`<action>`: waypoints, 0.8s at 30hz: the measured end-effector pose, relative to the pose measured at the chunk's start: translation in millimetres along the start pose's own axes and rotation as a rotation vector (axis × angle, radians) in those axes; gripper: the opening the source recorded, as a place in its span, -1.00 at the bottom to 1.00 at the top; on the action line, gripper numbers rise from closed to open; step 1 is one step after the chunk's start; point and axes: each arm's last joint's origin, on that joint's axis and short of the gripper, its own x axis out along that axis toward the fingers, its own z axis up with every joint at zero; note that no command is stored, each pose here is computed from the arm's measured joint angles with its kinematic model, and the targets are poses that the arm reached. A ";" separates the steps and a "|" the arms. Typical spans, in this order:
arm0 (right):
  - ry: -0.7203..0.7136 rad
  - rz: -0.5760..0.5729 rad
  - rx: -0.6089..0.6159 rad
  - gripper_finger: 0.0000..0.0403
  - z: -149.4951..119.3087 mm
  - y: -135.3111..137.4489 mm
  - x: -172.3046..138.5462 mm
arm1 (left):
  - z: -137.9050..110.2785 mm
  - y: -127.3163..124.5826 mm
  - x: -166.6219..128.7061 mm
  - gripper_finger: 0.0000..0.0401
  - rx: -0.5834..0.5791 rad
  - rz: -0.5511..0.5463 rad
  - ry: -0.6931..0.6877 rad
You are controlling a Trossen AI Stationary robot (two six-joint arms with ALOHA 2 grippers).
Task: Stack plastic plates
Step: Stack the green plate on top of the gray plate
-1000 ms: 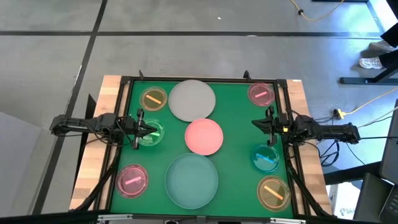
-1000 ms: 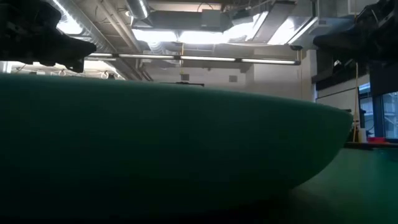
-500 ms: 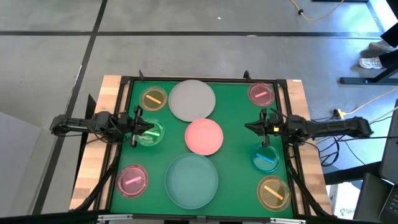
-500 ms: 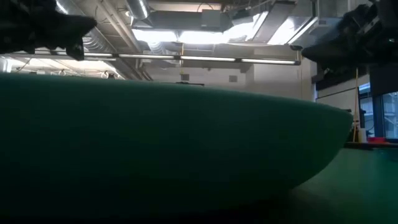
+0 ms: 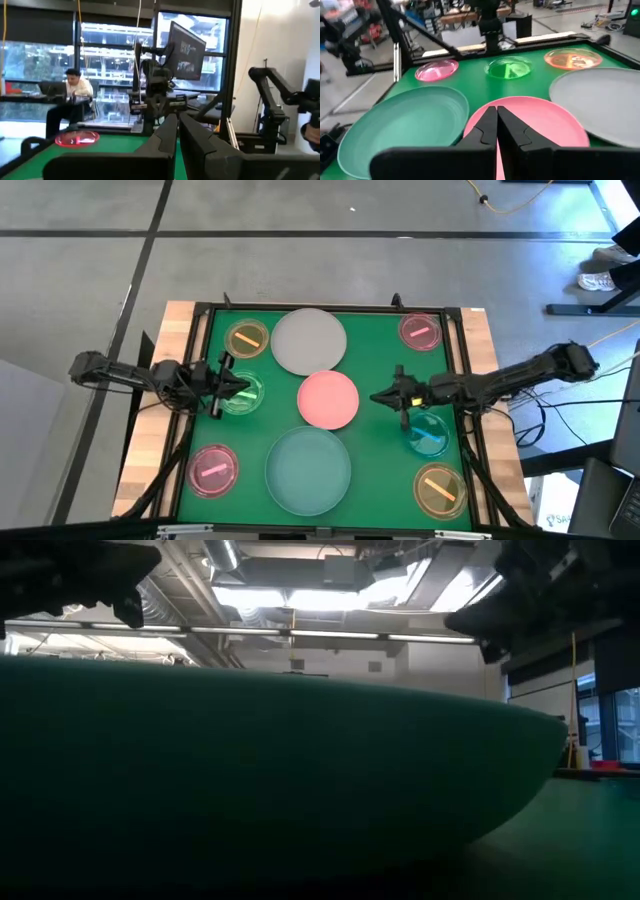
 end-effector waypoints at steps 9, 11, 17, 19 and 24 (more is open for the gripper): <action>0.113 0.059 -0.077 -1.00 3.0 27.7 45.8 | -2.0 -9.2 25.2 -0.94 -0.036 0.074 0.143; 0.124 0.058 -0.081 -1.00 3.8 29.9 54.3 | -0.9 -11.8 32.4 -0.94 -0.031 0.076 0.168; 0.127 0.082 -0.079 -1.00 6.7 35.5 73.8 | -2.4 -20.9 51.8 -0.94 -0.023 0.056 0.245; 0.092 0.088 -0.069 -1.00 10.2 37.7 80.4 | -4.7 -23.8 57.5 -0.94 -0.017 0.049 0.274; 0.065 0.088 -0.014 -1.00 5.5 39.0 93.0 | -9.5 -27.7 69.5 -0.94 -0.004 0.049 0.325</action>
